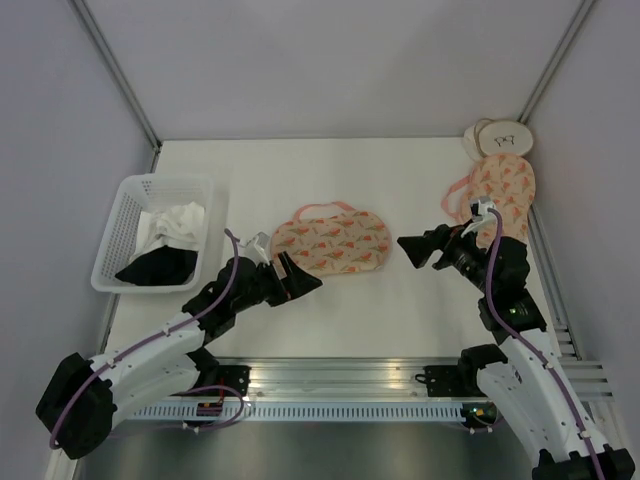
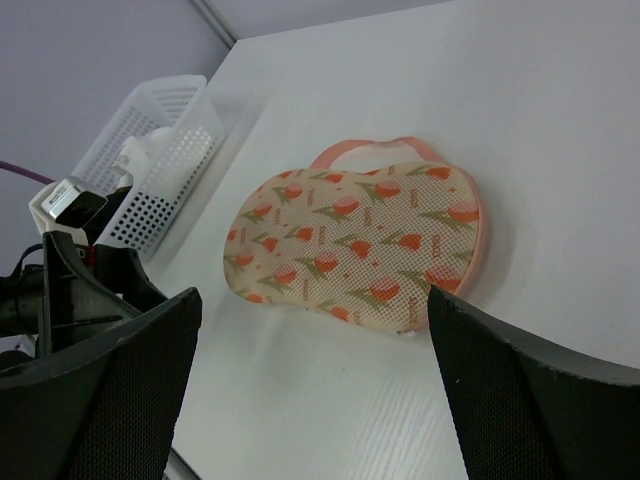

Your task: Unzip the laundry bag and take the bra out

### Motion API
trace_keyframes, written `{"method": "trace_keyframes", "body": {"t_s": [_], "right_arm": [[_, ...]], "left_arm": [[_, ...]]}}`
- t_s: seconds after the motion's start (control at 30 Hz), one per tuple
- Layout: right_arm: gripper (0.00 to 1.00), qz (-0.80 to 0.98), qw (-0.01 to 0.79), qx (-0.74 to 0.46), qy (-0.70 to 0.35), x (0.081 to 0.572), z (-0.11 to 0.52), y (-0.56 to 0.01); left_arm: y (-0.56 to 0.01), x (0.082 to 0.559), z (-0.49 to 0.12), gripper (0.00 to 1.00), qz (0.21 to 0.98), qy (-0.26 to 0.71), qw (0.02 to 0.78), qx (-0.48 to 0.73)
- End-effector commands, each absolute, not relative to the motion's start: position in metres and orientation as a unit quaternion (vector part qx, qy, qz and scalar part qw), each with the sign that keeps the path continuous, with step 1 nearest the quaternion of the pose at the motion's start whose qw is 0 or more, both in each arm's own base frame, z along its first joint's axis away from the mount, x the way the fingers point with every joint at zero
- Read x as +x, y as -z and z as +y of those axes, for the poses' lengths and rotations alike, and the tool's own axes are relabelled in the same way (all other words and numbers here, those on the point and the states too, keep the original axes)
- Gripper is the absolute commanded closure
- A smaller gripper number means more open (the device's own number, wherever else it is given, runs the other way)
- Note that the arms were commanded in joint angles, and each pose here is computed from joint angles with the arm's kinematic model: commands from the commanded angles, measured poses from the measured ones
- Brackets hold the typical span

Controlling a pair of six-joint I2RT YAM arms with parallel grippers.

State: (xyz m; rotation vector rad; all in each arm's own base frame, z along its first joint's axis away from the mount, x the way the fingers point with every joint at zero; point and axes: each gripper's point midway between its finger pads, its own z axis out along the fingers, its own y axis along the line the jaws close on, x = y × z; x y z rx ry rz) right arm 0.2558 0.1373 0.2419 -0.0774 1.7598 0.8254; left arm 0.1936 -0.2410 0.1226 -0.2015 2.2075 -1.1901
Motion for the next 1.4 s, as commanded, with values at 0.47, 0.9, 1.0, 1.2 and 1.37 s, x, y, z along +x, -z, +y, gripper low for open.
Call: {"method": "trace_keyframes", "body": {"t_s": [0.47,0.9,1.0,1.2,1.37], "right_arm": [[0.02,0.740,0.537,0.024,-0.404,0.232,0.141,-0.228],[0.02,0.744,0.499,0.050,-0.442,0.227,0.149,-0.209],[0.02,0.761,0.486,0.049,-0.427,0.224,0.147,-0.196],[0.02,0.783,0.471,0.070,-0.401,0.222,0.139,-0.177],[0.02,0.779,0.486,0.101,-0.383,0.223,0.128,-0.169]], "left_arm": [[-0.100,0.236,-0.266,0.00,0.783,0.425,0.347,-0.293],[-0.051,0.275,-0.295,0.00,0.761,0.409,0.348,-0.364],[-0.048,0.287,-0.303,0.00,0.753,0.413,0.359,-0.366],[-0.055,0.303,-0.309,0.54,0.746,0.426,0.383,-0.340],[-0.066,0.302,-0.315,0.98,0.771,0.457,0.354,-0.267]]}}
